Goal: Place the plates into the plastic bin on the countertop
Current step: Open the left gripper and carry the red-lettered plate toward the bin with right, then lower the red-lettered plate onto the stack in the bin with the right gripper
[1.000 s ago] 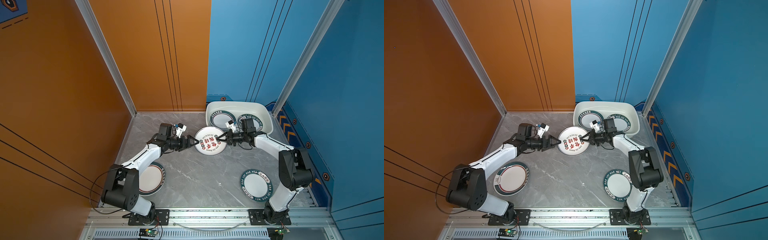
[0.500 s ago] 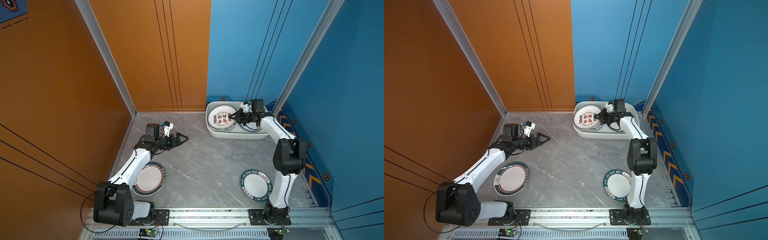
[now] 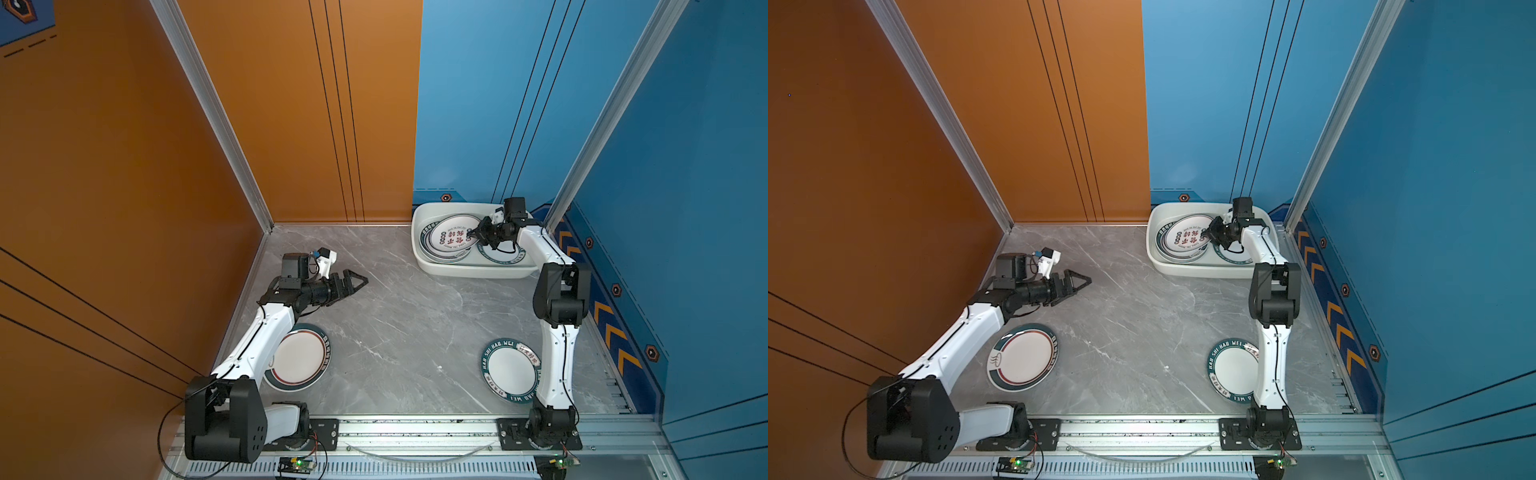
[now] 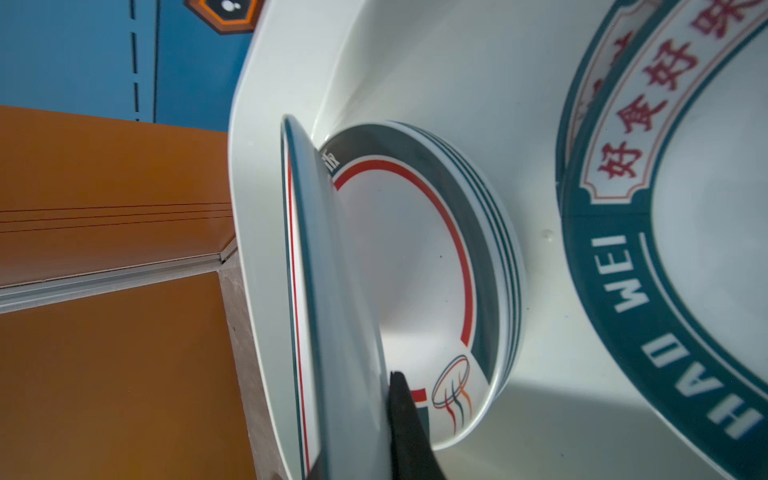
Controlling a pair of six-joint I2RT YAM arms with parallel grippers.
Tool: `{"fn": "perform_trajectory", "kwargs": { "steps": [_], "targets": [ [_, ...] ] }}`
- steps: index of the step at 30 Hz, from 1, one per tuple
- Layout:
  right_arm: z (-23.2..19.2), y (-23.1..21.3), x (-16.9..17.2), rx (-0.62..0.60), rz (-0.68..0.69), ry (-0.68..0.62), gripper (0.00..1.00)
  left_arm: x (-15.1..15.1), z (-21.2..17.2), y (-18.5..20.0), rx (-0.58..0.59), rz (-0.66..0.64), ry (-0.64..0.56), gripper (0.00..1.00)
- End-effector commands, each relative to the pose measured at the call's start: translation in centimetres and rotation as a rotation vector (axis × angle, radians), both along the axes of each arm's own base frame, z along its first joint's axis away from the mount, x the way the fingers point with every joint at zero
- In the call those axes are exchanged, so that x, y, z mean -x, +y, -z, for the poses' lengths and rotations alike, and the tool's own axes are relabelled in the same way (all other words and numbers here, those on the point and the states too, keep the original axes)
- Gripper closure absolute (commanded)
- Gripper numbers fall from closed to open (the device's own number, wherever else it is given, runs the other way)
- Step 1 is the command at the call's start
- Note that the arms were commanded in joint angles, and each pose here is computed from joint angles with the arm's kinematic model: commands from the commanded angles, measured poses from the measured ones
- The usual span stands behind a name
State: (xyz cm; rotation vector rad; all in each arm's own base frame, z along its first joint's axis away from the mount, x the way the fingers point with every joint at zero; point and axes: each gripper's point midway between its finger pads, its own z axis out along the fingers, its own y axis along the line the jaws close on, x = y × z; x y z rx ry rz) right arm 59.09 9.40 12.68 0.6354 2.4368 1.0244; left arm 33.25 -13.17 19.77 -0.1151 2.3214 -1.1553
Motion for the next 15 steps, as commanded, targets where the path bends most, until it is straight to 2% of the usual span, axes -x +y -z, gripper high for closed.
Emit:
{"fn": "perform_trajectory", "kwargs": {
  "steps": [1,15],
  "targets": [
    [-1.3,0.0,-0.6,0.001,0.009,-0.024,1.00,0.9,-0.2,0.1,0.007,0.024,-0.011,0.02],
    [2.3,-0.3,-0.5,0.023,0.014,0.043,1.00,1.1,-0.1,0.4,0.012,0.018,-0.002,0.02]
  ]
}}
